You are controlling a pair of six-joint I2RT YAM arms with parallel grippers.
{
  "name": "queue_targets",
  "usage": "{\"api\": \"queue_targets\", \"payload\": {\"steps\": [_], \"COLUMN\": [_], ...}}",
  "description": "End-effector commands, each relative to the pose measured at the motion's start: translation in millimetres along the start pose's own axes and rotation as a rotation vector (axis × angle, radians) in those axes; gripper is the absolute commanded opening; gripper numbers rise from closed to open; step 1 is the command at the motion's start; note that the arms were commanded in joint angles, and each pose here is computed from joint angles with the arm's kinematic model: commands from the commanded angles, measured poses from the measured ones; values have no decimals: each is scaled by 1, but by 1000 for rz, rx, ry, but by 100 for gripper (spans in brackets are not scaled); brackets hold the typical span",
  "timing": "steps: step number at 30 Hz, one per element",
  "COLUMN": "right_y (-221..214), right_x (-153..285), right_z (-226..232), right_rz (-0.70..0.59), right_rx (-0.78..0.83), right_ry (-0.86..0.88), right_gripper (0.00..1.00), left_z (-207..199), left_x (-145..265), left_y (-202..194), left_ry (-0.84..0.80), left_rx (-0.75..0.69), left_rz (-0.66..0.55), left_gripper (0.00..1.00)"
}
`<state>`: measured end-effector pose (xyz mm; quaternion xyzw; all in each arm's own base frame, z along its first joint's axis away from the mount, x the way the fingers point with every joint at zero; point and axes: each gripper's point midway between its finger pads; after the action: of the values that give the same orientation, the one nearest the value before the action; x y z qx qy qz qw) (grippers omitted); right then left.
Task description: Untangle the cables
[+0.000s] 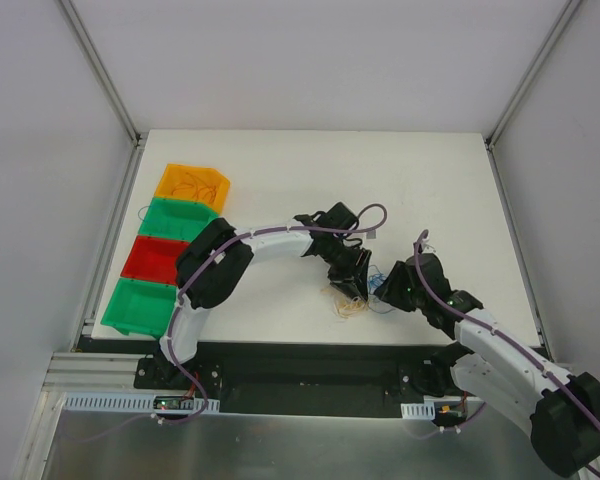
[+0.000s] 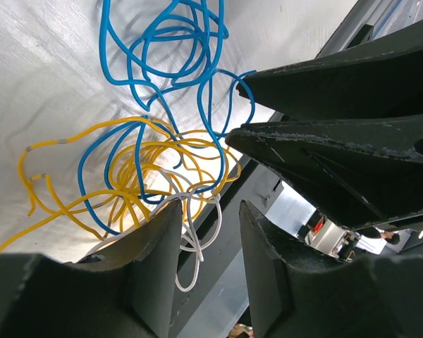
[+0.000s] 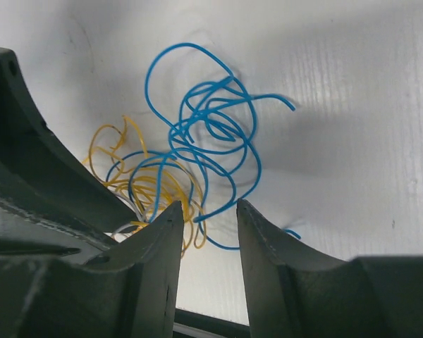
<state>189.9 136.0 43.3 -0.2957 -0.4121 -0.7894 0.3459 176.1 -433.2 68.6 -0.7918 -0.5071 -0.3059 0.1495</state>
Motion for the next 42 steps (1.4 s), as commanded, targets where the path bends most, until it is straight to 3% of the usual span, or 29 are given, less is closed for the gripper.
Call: {"api": "queue_targets", "payload": {"steps": [1,10,14,18,25,30,33,37,42], "right_y": [13,15,16,17,31,63,93,125,164], "right_x": [-4,-8,-13,-18,1,61,123,201,304], "right_z": [10,14,9,12,25,61,92,114,165], "right_rz": [-57,-60,-68,-63,-104,-250,-365,-462,-584], "right_rx": [-13,-33,-152,-188,-110,-127,-128,-47,36], "right_ry": [42,46,4,11,65,261,403,422,576], "right_gripper": [40,39,36,29,0,0,1,1,0], "left_z": [-5,2,3,3,6,11,13,16,19], "left_x": [-5,-14,-15,-15,-17,-22,-23,-23,-25], "left_y": [2,-2,-2,-2,-3,-5,-5,-3,-4], "left_ry": [0,4,8,5,10,18,23,34,40], "left_rx": [-5,19,24,27,39,63,68,68,74], "left_rz": [3,30,30,33,38,51,50,44,49], "left_gripper": [36,34,33,33,33,33,33,33,33]}}
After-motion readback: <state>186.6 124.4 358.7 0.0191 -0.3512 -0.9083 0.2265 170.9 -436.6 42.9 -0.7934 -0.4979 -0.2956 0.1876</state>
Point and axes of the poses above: each gripper's point midway between its finger pads, its own x axis back along the fingers, its own z axis along the line the jaws close on, y = z × x, and after that the axes turned 3 degrees about -x, right-handed
